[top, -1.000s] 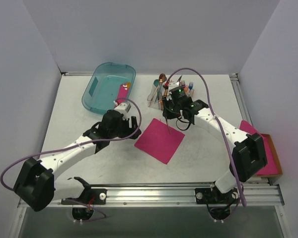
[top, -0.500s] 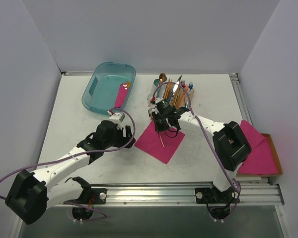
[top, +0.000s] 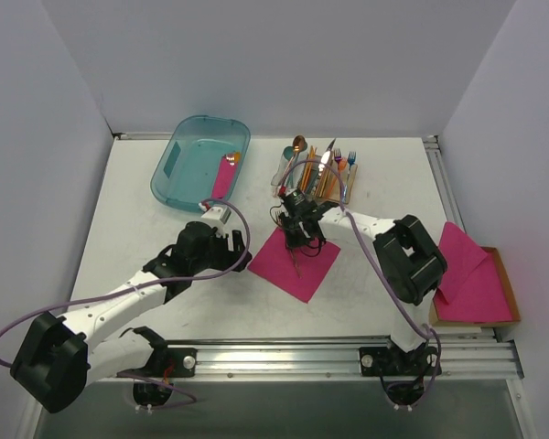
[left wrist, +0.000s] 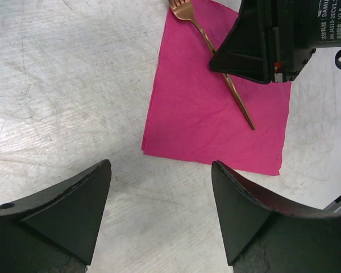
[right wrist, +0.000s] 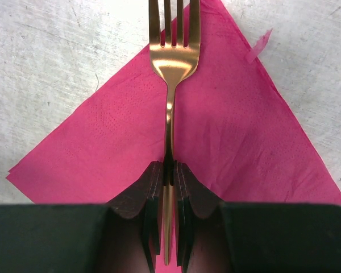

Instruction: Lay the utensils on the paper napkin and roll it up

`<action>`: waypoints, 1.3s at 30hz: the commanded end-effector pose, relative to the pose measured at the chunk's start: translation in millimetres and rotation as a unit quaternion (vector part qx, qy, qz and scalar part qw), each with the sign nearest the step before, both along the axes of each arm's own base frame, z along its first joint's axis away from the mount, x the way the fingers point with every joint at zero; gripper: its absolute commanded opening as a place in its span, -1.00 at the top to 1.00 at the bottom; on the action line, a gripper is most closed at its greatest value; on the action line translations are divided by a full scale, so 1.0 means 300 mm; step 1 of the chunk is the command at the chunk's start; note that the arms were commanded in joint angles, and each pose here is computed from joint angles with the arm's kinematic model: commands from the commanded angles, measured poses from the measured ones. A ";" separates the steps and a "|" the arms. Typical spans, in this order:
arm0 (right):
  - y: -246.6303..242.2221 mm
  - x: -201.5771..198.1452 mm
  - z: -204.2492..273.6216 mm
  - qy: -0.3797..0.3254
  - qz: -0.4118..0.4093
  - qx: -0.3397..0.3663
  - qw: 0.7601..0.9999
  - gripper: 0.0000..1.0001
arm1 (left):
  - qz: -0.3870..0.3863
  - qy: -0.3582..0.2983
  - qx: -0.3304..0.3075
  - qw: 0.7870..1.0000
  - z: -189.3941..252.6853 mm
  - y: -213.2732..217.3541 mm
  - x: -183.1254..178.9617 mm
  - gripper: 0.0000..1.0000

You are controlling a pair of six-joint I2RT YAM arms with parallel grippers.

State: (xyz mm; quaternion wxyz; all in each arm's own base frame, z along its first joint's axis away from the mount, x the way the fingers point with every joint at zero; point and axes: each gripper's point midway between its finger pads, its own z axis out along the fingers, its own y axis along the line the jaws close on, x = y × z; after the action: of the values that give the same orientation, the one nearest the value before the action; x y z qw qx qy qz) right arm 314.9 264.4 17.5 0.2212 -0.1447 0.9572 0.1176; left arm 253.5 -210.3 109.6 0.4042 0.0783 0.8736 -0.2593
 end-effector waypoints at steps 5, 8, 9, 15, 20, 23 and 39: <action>0.004 0.057 0.049 -0.019 -0.024 0.005 1.000 1.00 | -0.012 -0.027 -0.015 0.999 0.042 -0.028 0.033 -0.61; 0.000 0.063 0.062 -0.022 -0.027 0.005 0.999 1.00 | -0.012 -0.030 -0.017 0.999 0.048 -0.026 0.032 -0.61; -0.004 0.061 0.063 -0.022 -0.028 0.005 0.999 1.00 | -0.012 -0.028 -0.017 0.999 0.044 -0.025 0.030 -0.61; -0.020 0.075 0.069 -0.025 -0.035 0.005 0.999 1.00 | -0.014 -0.028 -0.017 0.999 0.045 -0.028 0.031 -0.61; -0.033 0.086 0.052 -0.022 -0.039 -0.001 0.999 0.89 | -0.016 -0.026 -0.017 0.999 0.042 -0.031 0.030 -0.61; -0.032 0.088 0.056 -0.023 -0.038 -0.001 0.999 0.53 | -0.016 -0.026 -0.017 0.999 0.042 -0.031 0.030 -0.61; -0.283 0.047 0.097 -0.040 -0.134 -0.011 0.990 0.71 | -0.021 -0.028 -0.022 0.999 0.047 -0.038 0.028 -0.61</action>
State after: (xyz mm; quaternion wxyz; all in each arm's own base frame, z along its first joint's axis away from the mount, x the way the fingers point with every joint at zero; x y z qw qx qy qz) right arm 334.2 201.8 53.7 0.2754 -0.0464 0.9548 0.1016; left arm 255.0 -215.7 110.5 0.4044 0.0870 0.8693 -0.2707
